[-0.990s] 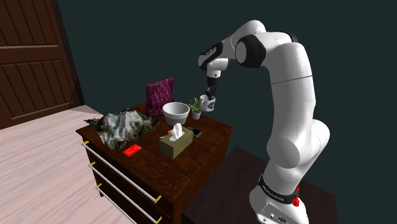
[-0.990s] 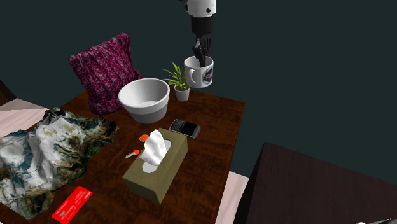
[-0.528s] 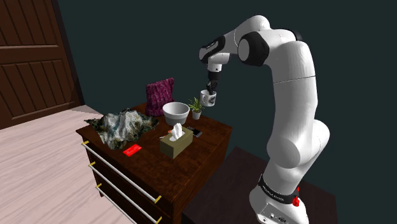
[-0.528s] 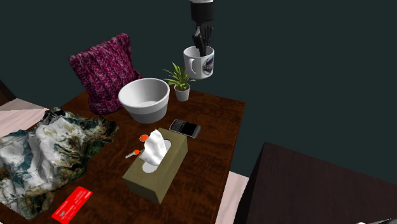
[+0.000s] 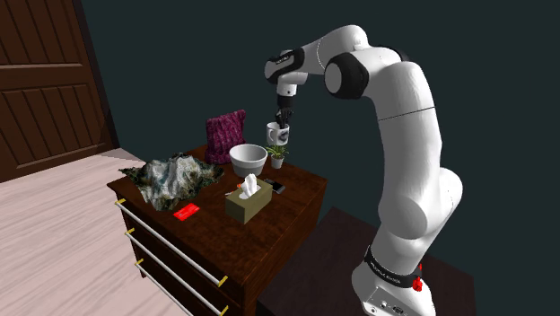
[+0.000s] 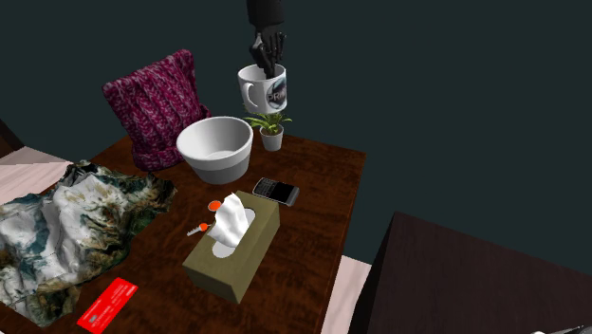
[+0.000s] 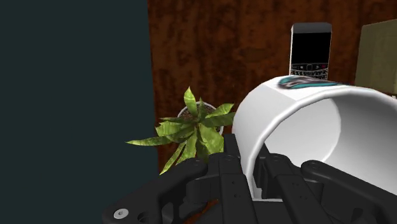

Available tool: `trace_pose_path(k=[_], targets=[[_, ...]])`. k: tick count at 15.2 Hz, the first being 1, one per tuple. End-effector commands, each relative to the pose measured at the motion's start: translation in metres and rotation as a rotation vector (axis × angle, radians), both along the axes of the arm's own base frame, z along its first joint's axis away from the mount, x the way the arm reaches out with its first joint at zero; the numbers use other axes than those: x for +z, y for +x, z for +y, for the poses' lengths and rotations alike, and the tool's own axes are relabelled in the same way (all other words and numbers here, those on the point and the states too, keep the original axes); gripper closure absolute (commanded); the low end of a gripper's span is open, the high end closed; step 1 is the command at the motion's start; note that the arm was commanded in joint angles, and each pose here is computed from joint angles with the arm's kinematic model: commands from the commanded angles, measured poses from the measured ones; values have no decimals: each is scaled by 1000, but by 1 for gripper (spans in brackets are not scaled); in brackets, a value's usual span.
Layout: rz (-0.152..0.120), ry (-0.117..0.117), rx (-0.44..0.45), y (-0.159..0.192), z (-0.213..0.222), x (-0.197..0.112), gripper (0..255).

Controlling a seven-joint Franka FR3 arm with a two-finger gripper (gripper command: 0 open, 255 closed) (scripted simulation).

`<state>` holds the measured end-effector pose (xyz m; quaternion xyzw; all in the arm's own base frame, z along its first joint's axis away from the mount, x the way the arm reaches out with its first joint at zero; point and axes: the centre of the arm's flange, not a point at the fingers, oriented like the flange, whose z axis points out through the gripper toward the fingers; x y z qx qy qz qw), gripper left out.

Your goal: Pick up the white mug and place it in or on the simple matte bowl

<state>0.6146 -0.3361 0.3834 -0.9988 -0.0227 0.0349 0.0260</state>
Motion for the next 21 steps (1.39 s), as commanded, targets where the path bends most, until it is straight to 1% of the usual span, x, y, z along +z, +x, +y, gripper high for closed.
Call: trace_pose_path(k=[1, 9, 10, 21], targets=[[0, 0, -1, 23, 17, 0, 255], [0, 0, -1, 107, 80, 7, 255], [0, 0, -1, 111, 84, 7, 255], [0, 0, -1, 111, 84, -51, 255]])
